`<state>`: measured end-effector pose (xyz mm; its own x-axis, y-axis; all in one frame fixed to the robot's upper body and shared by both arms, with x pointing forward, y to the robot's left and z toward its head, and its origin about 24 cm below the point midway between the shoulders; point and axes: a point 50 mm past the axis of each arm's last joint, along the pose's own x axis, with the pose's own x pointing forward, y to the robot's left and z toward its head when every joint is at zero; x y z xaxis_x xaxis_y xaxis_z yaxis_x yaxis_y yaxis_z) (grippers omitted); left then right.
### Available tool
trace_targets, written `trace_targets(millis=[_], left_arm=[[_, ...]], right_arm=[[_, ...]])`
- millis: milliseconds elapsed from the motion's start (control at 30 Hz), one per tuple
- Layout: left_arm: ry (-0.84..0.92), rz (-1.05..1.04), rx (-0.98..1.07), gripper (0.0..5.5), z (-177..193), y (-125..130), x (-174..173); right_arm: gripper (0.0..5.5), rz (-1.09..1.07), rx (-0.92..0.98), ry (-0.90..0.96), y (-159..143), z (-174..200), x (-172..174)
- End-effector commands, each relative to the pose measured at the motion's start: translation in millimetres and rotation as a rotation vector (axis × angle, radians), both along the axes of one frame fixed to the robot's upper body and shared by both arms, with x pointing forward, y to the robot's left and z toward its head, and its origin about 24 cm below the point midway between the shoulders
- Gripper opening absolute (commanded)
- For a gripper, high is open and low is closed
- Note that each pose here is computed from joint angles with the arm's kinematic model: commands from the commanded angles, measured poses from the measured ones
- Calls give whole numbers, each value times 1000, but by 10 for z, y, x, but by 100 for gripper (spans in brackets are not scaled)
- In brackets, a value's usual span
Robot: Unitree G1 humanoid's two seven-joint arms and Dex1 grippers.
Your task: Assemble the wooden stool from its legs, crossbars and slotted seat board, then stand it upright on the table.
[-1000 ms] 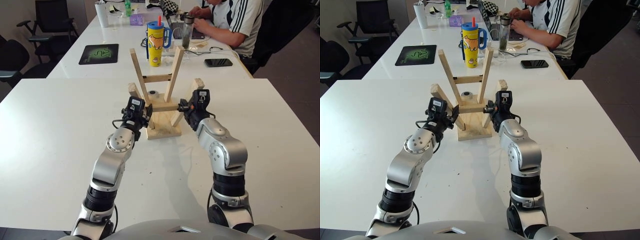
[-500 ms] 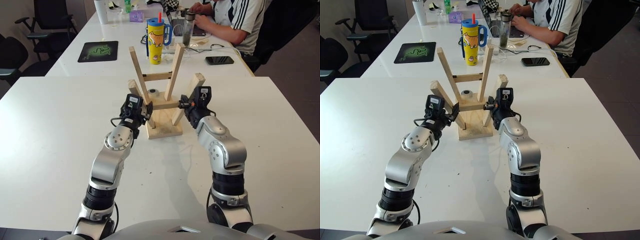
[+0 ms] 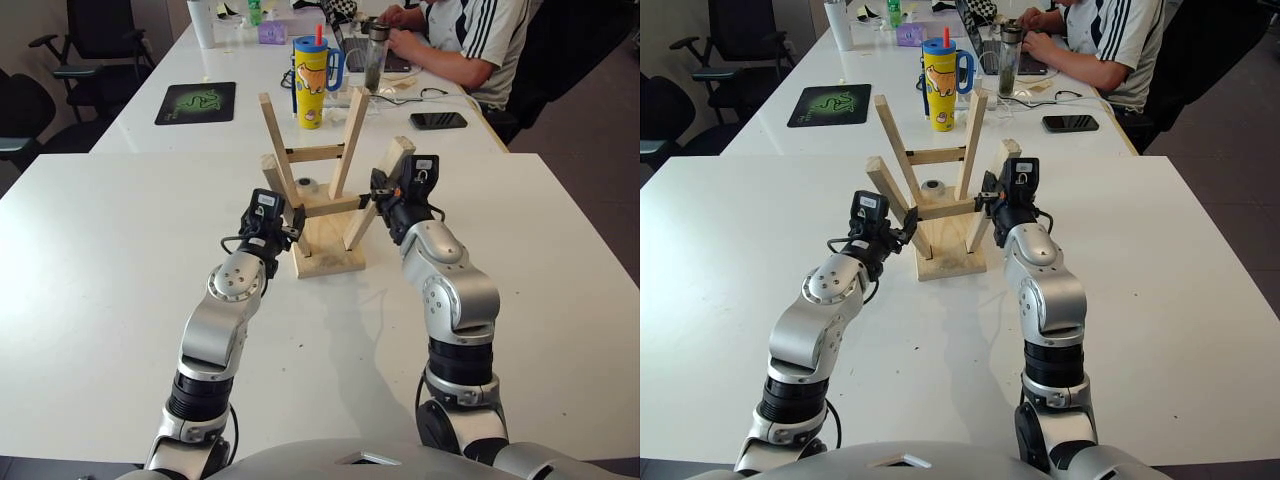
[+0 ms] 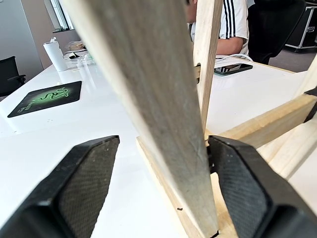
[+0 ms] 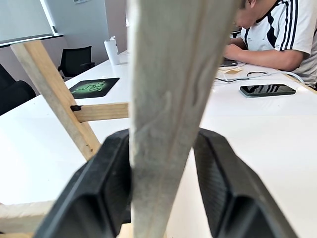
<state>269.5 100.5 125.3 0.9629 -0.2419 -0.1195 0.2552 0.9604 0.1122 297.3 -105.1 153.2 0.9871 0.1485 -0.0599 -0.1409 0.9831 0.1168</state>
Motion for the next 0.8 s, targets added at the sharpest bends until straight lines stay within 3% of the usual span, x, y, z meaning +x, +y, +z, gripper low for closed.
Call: trace_targets(millis=[33,300,800], left_arm=[[112,27,30,333,-195,51,-17],[105,30,28,333,-174,52,-13],[12,29,-29,333,52,52,1]], right_arm=[[253,17,9,66,9,-86,-7],[253,30,88,85,32,-68,-21],[253,11,54,-148,5,285,-20]])
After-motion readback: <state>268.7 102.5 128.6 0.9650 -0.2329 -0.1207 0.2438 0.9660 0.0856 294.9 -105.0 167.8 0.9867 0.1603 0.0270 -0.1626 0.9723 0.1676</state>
